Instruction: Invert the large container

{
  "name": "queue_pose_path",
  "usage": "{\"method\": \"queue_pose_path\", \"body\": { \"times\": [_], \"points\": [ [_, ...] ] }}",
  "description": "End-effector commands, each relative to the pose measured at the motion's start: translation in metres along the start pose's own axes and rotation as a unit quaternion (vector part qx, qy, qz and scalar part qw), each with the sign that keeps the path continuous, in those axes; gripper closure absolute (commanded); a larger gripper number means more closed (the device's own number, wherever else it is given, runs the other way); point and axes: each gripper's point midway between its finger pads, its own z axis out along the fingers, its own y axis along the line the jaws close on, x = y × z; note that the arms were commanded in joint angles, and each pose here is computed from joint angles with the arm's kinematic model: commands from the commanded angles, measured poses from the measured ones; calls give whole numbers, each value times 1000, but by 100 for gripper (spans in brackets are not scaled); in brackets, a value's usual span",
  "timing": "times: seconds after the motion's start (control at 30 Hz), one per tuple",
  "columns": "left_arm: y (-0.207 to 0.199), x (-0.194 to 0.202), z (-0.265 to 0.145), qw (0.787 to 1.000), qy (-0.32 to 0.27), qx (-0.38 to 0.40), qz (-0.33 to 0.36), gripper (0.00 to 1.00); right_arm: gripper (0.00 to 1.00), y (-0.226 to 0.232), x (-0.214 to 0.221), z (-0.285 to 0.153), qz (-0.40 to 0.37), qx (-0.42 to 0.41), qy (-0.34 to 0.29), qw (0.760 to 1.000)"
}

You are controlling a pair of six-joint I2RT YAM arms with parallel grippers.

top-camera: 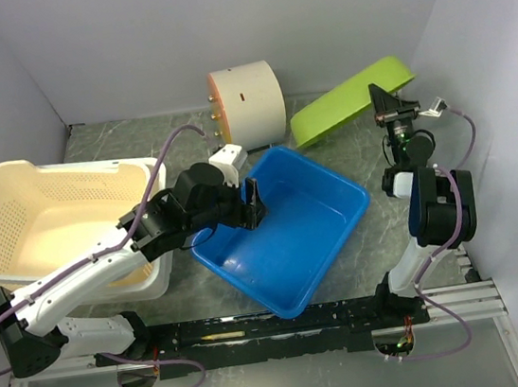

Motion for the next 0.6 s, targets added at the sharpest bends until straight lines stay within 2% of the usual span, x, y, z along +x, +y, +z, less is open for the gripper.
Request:
{"method": "queue_pose_path", "body": {
  "times": [0.0,0.3,0.47,0.57],
  "points": [
    [-14,-5,6,1000,-13,24,-8,25,100,48,-26,-20,-40,-91,-76,992],
    [-18,3,19,1000,10,23,0,25,98,8,-18,-69,-23,1,-57,998],
    [-16,10,22,1000,16,23,-1,24,69,-22,-18,-96,6,67,-58,996],
    [-14,15,24,1000,21,19,0,24,62,-34,-16,-100,19,92,-49,994]
  ]
}}
